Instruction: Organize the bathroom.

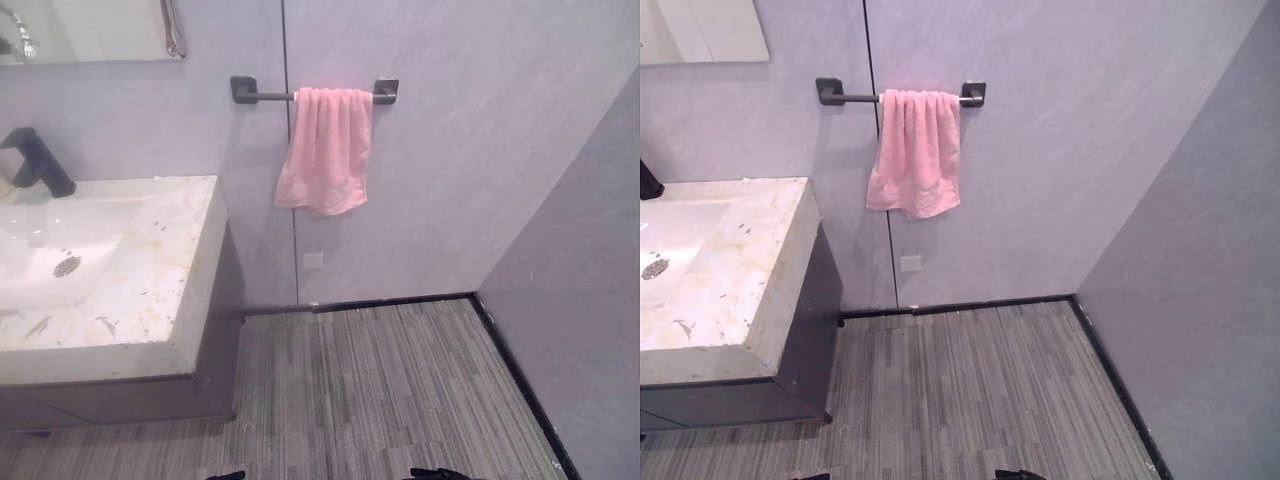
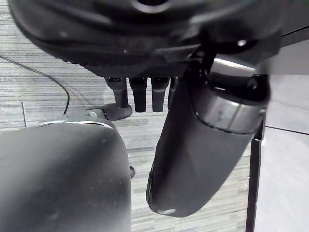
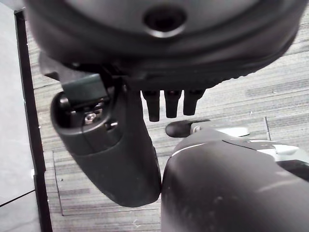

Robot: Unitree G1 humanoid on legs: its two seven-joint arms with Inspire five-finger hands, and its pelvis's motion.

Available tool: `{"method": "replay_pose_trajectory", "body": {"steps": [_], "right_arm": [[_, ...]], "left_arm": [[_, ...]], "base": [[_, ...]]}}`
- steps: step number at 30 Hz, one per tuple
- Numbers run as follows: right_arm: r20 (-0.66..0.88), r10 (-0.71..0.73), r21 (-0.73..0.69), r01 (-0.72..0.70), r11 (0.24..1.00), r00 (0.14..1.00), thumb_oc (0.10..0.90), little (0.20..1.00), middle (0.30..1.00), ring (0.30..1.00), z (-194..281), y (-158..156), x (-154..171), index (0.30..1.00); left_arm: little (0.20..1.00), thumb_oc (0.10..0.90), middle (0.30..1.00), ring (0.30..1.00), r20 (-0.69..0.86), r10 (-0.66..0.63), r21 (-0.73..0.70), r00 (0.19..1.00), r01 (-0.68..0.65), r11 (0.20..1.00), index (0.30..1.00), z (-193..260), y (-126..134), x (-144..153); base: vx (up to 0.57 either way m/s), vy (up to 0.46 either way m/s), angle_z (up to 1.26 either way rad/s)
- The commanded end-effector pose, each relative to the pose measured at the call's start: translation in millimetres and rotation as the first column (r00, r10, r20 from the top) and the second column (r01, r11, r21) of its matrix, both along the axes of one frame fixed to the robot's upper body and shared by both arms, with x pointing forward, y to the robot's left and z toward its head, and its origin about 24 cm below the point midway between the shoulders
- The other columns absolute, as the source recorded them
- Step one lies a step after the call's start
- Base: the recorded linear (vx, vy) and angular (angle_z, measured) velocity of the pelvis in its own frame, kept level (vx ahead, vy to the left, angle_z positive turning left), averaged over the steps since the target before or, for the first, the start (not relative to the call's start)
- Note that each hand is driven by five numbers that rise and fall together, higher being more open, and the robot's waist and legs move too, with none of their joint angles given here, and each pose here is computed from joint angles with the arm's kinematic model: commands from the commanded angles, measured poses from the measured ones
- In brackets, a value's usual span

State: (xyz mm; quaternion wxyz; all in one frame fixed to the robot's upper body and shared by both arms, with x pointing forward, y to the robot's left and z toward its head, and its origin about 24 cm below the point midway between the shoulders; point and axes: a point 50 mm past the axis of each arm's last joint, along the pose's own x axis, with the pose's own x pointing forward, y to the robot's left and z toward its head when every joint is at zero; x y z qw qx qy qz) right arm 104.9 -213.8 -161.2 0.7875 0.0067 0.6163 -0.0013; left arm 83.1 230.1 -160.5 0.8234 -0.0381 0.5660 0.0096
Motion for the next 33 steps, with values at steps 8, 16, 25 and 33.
{"method": "replay_pose_trajectory", "body": {"steps": [8, 16, 25, 33], "right_arm": [[-0.188, 0.019, 0.020, -0.015, 1.000, 0.982, 0.800, 0.900, 0.900, 0.900, -9.1, 3.2, -39.5, 0.900], [-0.231, -0.004, -0.024, -0.002, 1.000, 0.973, 0.800, 0.900, 0.900, 0.900, -9.4, 2.0, -43.8, 0.900], [-0.320, -0.148, -0.020, 0.149, 0.989, 0.936, 0.800, 0.900, 0.900, 0.900, -9.3, 3.3, -54.5, 0.900], [-0.322, -0.085, -0.055, 0.071, 0.996, 0.943, 0.800, 0.900, 0.900, 0.900, -8.6, -2.8, -53.9, 0.900]], "left_arm": [[0.900, 0.800, 0.900, 0.900, 0.030, 0.001, 0.001, 1.000, -0.001, 1.000, 0.900, 2.4, -1.8, 17.5], [0.900, 0.800, 0.900, 0.900, 0.010, 0.017, -0.001, 1.000, -0.017, 1.000, 0.900, 1.1, -2.8, 14.9], [0.900, 0.800, 0.900, 0.900, -0.026, 0.068, -0.015, 0.997, -0.068, 0.998, 0.900, -0.7, -4.3, 11.2], [0.900, 0.800, 0.900, 0.900, -0.053, 0.067, -0.007, 0.996, -0.067, 0.998, 0.900, -1.9, -2.7, 6.1]], "base": [[0.00, 0.000, 0.00], [0.00, 0.000, 0.00], [0.01, 0.011, 0.00], [0.03, 0.047, -0.01]]}}
